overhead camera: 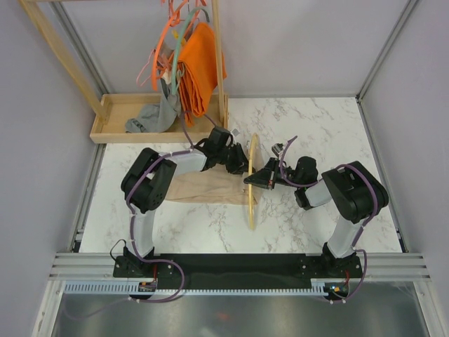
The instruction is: Place the trousers on the hanger
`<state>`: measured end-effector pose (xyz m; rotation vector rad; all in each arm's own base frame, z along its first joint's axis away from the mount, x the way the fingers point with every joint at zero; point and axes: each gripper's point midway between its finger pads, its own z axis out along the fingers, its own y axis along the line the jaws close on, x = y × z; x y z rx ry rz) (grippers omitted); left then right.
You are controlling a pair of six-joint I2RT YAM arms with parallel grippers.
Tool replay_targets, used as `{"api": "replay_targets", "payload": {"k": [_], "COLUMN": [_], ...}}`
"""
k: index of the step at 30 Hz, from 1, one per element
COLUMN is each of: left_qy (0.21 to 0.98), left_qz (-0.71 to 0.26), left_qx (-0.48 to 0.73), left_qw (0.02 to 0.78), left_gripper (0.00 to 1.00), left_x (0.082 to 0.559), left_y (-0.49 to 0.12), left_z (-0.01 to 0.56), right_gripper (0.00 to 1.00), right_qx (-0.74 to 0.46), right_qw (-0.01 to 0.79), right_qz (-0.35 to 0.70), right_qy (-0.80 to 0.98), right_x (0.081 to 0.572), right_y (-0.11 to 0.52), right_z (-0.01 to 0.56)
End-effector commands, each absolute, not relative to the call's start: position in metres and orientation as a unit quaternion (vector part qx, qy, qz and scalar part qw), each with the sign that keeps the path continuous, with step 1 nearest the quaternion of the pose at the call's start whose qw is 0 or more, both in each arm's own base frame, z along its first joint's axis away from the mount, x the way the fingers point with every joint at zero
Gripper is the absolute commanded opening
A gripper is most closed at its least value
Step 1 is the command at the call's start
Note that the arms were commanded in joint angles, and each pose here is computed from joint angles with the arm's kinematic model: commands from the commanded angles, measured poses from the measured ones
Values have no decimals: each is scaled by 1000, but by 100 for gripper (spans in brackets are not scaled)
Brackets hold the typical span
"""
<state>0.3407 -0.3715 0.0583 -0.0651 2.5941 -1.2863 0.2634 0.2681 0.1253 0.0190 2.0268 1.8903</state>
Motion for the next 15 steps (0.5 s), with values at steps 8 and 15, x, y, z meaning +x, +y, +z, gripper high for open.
{"api": "replay_targets", "payload": {"k": [8, 15], "left_qy": [891, 892], "left_qz": [-432, -425], "left_qx": [0, -9], "left_qw": [141, 156], "left_gripper": [2, 2], "left_x": [343, 347], "left_y": [-368, -364], "left_z": [82, 127], "right_gripper": [0, 0], "right_qx": [4, 15], "right_qw": [182, 185], "right_qz": [672, 667], "right_qy": [718, 722], "right_x": [257, 255], "right_y": [256, 251], "right_z": [124, 120]}}
